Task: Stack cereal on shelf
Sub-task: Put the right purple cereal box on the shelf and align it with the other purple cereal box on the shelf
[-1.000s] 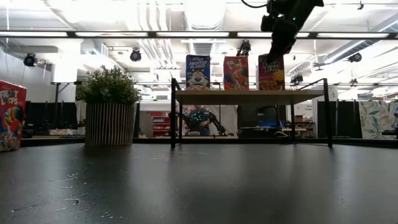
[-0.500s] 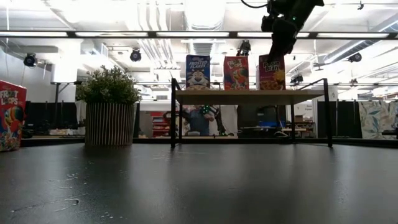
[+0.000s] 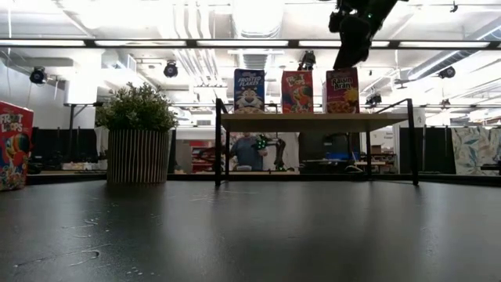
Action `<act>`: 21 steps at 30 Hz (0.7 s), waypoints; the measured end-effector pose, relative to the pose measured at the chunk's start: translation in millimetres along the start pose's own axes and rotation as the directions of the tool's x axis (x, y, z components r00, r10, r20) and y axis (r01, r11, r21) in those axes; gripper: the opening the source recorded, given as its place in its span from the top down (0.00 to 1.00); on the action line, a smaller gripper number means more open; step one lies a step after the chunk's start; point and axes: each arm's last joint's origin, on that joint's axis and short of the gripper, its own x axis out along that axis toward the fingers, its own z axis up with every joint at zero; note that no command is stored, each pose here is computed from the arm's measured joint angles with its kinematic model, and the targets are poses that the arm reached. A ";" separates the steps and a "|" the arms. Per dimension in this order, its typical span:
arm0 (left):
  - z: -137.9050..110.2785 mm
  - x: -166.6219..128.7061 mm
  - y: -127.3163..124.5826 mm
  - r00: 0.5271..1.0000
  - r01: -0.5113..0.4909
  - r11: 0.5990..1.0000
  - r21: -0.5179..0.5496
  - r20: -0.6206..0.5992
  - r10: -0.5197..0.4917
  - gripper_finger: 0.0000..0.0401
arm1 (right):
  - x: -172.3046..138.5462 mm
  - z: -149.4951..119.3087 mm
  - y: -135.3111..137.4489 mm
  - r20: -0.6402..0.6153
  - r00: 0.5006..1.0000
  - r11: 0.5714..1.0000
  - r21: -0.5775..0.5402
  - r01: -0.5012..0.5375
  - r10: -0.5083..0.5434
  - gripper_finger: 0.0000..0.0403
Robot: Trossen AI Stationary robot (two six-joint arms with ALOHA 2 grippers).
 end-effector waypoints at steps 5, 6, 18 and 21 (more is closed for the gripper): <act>0.0 0.0 0.0 1.000 0.000 1.000 -0.007 0.000 0.000 1.00 | -17.5 9.5 0.3 0.041 0.999 1.000 0.024 0.015 -0.016 0.39; 0.0 0.0 0.0 1.000 0.000 1.000 -0.008 0.000 0.000 1.00 | -22.2 11.1 0.7 0.045 0.999 0.999 0.032 0.016 -0.018 0.39; -0.4 0.1 -0.1 1.000 0.001 1.000 -0.022 -0.004 -0.001 1.00 | -39.9 23.0 55.3 0.044 0.990 0.991 0.018 -0.132 0.132 0.57; -0.5 0.1 -0.2 1.000 0.002 1.000 -0.022 -0.005 -0.002 1.00 | -25.4 18.5 71.3 -0.018 0.992 0.992 -0.014 -0.124 0.124 0.66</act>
